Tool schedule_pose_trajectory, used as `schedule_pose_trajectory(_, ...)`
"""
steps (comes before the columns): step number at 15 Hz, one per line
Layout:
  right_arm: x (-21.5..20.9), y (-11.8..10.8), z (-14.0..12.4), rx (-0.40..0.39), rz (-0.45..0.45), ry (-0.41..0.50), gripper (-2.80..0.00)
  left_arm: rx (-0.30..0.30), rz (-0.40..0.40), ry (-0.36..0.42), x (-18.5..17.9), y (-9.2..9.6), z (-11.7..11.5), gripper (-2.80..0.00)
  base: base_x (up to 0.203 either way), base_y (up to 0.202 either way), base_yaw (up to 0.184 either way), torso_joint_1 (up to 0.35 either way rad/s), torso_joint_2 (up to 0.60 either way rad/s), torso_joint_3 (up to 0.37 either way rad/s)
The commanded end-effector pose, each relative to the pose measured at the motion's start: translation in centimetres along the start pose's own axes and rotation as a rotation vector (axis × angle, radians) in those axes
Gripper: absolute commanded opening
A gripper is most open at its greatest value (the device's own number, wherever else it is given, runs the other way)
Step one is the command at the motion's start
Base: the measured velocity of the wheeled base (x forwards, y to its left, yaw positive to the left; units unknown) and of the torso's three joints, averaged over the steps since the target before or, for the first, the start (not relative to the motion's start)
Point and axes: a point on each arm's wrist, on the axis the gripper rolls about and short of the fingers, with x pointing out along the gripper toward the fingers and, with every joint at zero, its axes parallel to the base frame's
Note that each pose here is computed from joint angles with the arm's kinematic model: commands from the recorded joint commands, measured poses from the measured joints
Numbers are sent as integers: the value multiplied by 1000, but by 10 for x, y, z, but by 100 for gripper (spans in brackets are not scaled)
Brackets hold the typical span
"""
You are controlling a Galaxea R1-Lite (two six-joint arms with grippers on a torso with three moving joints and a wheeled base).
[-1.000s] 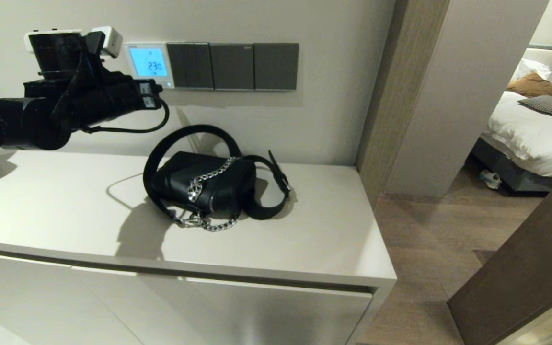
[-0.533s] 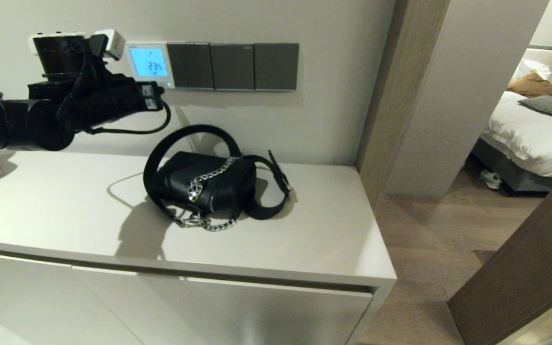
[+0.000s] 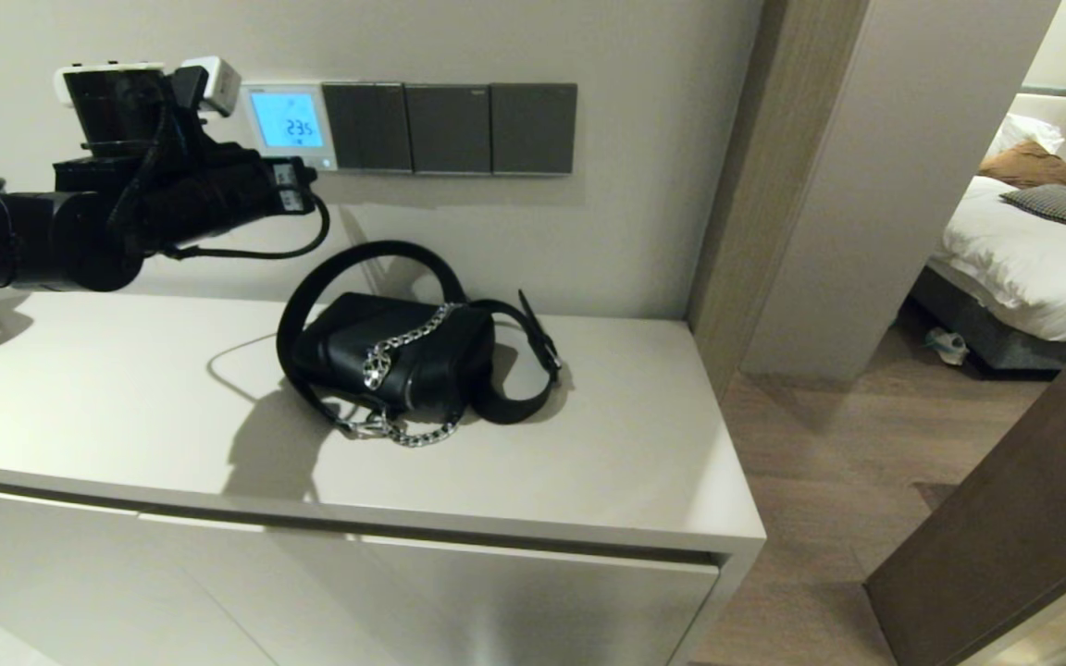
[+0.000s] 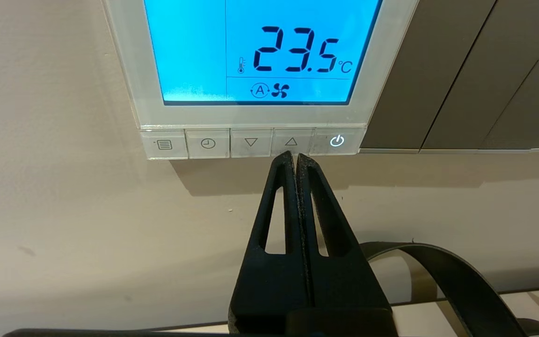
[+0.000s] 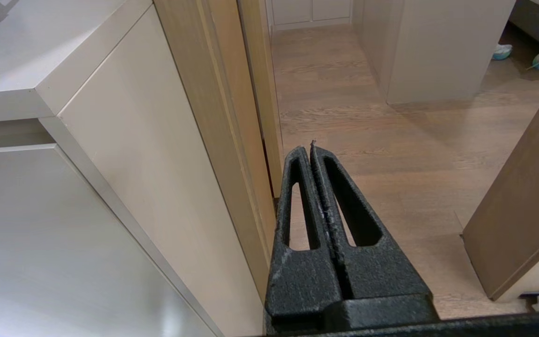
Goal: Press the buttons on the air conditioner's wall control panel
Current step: Press the temperature increase button
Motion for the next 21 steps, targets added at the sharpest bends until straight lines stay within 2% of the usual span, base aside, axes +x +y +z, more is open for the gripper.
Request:
schedule_pose_trajectory(1,0,0,-1,0,1,4,-280,1,-2,-5,-2,-1,2,-280,0,0,0,0,0,0)
schedule_pose_trajectory(21,0,0,0,0,0,1,-280,2,1,-16,-1,0,1,-280,0,0,0,0,0,0)
